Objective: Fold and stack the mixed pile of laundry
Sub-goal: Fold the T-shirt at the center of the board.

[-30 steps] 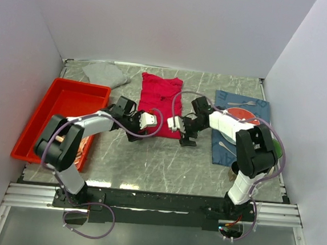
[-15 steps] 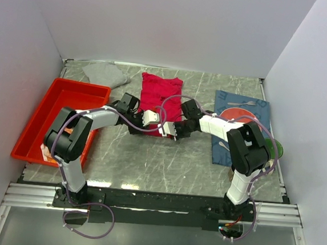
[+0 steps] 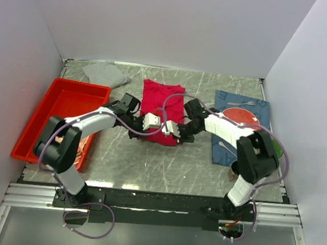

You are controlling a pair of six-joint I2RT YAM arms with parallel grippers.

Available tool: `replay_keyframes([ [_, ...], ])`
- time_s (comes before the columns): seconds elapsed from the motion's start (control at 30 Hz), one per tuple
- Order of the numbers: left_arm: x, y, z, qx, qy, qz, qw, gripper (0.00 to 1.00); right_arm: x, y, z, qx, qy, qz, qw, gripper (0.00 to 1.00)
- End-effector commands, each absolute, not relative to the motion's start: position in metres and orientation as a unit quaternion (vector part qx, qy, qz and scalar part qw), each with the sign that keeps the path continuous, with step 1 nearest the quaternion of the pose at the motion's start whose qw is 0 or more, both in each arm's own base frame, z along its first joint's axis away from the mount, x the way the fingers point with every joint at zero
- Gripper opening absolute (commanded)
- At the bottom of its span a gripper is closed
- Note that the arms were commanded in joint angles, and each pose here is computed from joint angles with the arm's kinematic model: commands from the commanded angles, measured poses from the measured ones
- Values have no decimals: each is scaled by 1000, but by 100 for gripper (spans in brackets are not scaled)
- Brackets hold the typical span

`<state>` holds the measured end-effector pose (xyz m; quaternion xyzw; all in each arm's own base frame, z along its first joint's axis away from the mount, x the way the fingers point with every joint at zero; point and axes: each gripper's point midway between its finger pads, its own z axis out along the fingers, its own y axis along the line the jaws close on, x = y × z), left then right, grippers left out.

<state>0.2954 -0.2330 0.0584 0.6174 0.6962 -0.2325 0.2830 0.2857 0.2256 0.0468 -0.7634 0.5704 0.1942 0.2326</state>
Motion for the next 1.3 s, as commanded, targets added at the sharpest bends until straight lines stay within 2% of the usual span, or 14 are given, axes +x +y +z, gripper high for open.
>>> replay_keyframes([
  [0.0, 242, -247, 90, 614, 673, -323, 255, 1, 259, 216, 91, -706, 618, 257, 230, 0],
  [0.1, 265, -242, 97, 602, 682, -312, 274, 1, 303, 213, 112, -670, 651, 228, 275, 0],
  [0.27, 369, -234, 119, 549, 714, -271, 340, 1, 400, 205, 127, -615, 708, 173, 301, 0],
  [0.3, 388, -236, 125, 542, 713, -266, 357, 1, 426, 209, 152, -609, 705, 158, 328, 0],
  [0.33, 417, -236, 147, 534, 707, -254, 388, 1, 442, 206, 137, -598, 719, 159, 315, 0],
  [0.53, 516, -232, 155, 454, 738, -226, 445, 1, 531, 210, 146, -565, 733, 93, 368, 0],
  [0.9, 575, -222, 137, 296, 791, -213, 491, 1, 600, 214, 142, -486, 747, 6, 454, 0],
  [1.0, 592, -215, 132, 240, 816, -195, 489, 5, 614, 217, 140, -467, 748, -17, 471, 0],
  [1.03, 602, -211, 135, 221, 819, -186, 496, 19, 615, 219, 139, -464, 750, -16, 471, 1],
  [1.1, 611, -205, 143, 163, 833, -182, 496, 48, 620, 229, 136, -465, 744, -29, 478, 29],
  [1.13, 615, -201, 146, 146, 836, -181, 497, 92, 621, 230, 136, -463, 744, -36, 481, 54],
  [1.17, 615, -201, 151, 124, 839, -190, 495, 99, 622, 229, 136, -458, 747, -41, 481, 62],
  [1.23, 619, -191, 181, 85, 833, -205, 507, 99, 624, 227, 152, -427, 753, -37, 500, 83],
  [1.27, 619, -186, 192, 67, 831, -206, 512, 99, 624, 224, 157, -415, 757, -38, 503, 89],
])
